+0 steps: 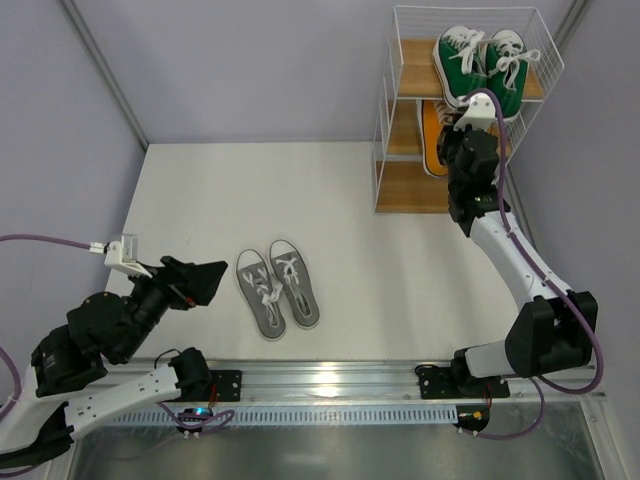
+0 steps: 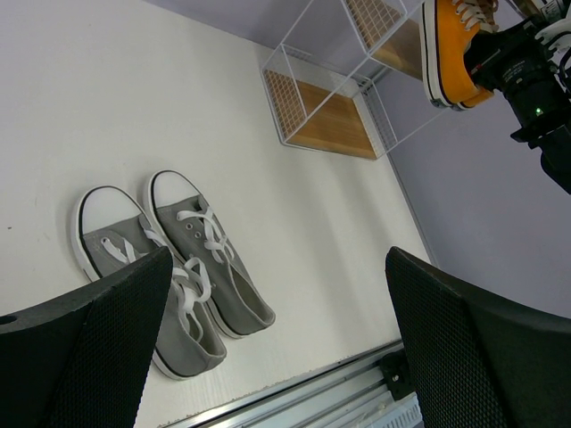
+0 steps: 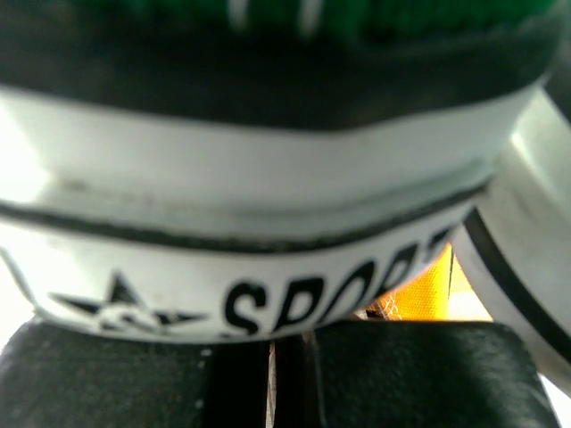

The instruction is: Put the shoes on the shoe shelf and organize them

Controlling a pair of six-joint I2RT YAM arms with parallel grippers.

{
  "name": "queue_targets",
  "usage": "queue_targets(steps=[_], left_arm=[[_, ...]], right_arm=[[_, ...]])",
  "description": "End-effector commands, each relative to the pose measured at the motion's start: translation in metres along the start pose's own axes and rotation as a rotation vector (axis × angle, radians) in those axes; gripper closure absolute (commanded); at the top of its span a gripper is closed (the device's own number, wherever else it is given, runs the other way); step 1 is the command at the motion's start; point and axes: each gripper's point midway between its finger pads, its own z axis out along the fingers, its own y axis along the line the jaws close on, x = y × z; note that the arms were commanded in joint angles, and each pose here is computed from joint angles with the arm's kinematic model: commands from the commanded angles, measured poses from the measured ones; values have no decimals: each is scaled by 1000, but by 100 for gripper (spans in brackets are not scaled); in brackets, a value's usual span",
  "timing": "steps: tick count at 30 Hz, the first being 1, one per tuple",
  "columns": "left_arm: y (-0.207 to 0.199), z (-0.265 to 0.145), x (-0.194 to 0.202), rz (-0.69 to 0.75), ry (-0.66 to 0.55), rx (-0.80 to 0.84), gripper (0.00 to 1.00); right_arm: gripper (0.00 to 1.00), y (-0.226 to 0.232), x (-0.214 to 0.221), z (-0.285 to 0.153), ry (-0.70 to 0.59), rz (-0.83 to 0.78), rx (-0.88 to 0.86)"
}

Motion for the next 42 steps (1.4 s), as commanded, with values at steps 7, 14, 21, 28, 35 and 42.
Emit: queue_targets(steps=[7, 14, 21, 28, 35, 42], left_arm=[[-3, -1, -9, -20, -21, -7, 0], [-2, -1, -8, -30, -23, -3, 0], [-3, -1, -7, -34, -17, 2, 0], [-1, -4, -9, -42, -24, 1, 0], [-1, -4, -10, -43, -26, 1, 0], [0, -4, -10, -38, -27, 2, 0]], right_arm=[[92, -19, -69, 1, -219, 62, 70], [91, -19, -53, -5, -183, 63, 66], [91, -18, -45, 0, -164, 57, 69], [91, -15, -50, 9, -159, 55, 70], [69, -13, -53, 12, -165, 69, 65], [50, -13, -58, -1, -178, 79, 37]])
